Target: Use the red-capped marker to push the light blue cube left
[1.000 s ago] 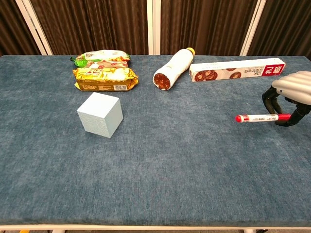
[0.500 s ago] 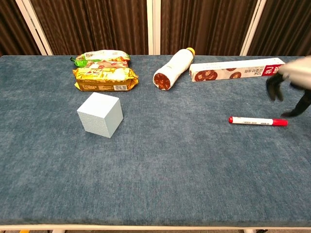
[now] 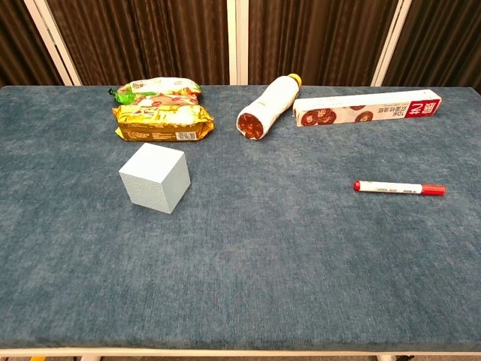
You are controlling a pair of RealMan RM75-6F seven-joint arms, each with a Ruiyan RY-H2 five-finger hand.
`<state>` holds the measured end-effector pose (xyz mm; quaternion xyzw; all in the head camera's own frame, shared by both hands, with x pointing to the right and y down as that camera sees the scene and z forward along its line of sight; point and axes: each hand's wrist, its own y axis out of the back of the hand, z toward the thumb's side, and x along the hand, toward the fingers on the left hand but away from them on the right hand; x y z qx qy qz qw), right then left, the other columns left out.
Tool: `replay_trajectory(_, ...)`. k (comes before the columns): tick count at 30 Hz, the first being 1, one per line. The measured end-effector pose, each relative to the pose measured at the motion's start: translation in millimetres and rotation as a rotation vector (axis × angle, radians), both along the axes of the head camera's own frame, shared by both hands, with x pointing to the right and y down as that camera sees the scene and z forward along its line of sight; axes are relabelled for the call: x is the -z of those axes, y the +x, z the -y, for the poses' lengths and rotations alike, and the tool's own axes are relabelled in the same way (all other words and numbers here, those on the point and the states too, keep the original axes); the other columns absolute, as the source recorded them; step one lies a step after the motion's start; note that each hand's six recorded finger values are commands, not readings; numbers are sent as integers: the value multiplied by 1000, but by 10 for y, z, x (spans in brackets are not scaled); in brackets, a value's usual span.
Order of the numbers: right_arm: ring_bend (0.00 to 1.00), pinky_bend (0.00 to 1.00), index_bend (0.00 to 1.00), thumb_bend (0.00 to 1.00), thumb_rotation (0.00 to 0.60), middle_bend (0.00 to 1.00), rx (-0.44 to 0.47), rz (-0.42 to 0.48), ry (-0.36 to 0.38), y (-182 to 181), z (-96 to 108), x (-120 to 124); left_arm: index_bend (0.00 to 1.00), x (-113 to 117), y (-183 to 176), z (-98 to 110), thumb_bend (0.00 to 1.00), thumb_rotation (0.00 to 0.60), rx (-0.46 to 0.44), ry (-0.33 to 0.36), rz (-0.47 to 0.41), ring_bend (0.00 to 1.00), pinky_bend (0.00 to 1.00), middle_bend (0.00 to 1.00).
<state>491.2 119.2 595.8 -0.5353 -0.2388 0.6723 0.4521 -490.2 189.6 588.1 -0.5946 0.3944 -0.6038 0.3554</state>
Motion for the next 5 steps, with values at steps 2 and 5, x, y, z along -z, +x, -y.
replay_trajectory(2, 0, 0, 0, 0, 230, 0, -33, -4, -19, 115, -117, 36, 184, 4, -11, 10, 37, 600, 1, -1, 0, 14, 105, 106)
replay_trajectory(5, 0, 0, 0, 0, 235, 0, -76, -1, 3, 265, -274, 169, 185, 5, -32, 11, 37, 600, 1, -5, 7, 14, 105, 106)
